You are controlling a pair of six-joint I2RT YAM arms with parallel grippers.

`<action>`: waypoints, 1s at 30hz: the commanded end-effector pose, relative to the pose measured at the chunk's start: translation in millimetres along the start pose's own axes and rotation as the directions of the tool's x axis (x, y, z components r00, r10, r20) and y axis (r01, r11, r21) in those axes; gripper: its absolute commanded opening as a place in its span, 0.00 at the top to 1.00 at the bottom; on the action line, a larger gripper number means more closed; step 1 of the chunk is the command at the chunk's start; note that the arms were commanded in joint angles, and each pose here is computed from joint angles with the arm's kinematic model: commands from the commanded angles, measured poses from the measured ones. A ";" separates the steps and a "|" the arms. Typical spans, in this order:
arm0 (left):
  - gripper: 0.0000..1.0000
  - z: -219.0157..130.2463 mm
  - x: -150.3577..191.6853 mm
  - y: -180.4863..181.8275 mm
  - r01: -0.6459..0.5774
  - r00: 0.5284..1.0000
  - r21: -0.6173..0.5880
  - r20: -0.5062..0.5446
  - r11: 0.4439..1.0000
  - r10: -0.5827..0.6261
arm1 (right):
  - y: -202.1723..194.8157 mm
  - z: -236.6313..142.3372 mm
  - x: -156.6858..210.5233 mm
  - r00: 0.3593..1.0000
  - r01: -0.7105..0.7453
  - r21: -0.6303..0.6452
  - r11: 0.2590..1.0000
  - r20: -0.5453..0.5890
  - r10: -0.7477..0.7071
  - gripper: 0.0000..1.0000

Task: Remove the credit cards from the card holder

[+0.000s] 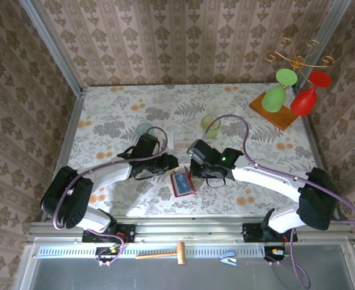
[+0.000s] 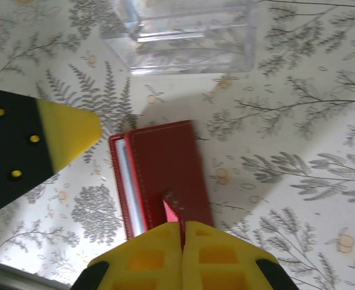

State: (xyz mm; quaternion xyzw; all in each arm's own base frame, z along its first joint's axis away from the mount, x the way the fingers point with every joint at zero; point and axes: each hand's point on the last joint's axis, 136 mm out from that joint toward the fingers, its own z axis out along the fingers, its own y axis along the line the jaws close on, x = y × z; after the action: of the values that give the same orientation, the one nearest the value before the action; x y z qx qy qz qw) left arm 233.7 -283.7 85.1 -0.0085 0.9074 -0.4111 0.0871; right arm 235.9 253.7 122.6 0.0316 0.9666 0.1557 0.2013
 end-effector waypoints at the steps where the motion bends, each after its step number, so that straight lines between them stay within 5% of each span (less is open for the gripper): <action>1: 0.72 3.3 -4.8 -20.3 -0.044 0.999 0.040 0.000 0.998 0.044 | -26.7 -13.7 -5.0 0.998 -0.032 0.065 0.997 0.049 0.029 1.00; 18: 0.73 33.1 9.4 -54.8 -0.078 0.995 0.078 -0.062 0.994 0.083 | -107.8 26.6 29.0 0.995 -0.083 0.208 0.975 -0.030 0.091 1.00; 30: 0.75 47.0 25.1 -47.6 -0.055 0.995 0.068 -0.083 0.996 0.060 | -77.0 70.8 32.9 0.990 -0.094 0.101 0.990 -0.092 0.103 1.00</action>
State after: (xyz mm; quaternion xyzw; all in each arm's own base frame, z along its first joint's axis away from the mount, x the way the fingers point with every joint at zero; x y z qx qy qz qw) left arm 212.7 -353.2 92.0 0.0497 0.8958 -0.4377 0.0587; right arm 226.2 186.3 24.2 0.0829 0.9826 0.0876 0.1410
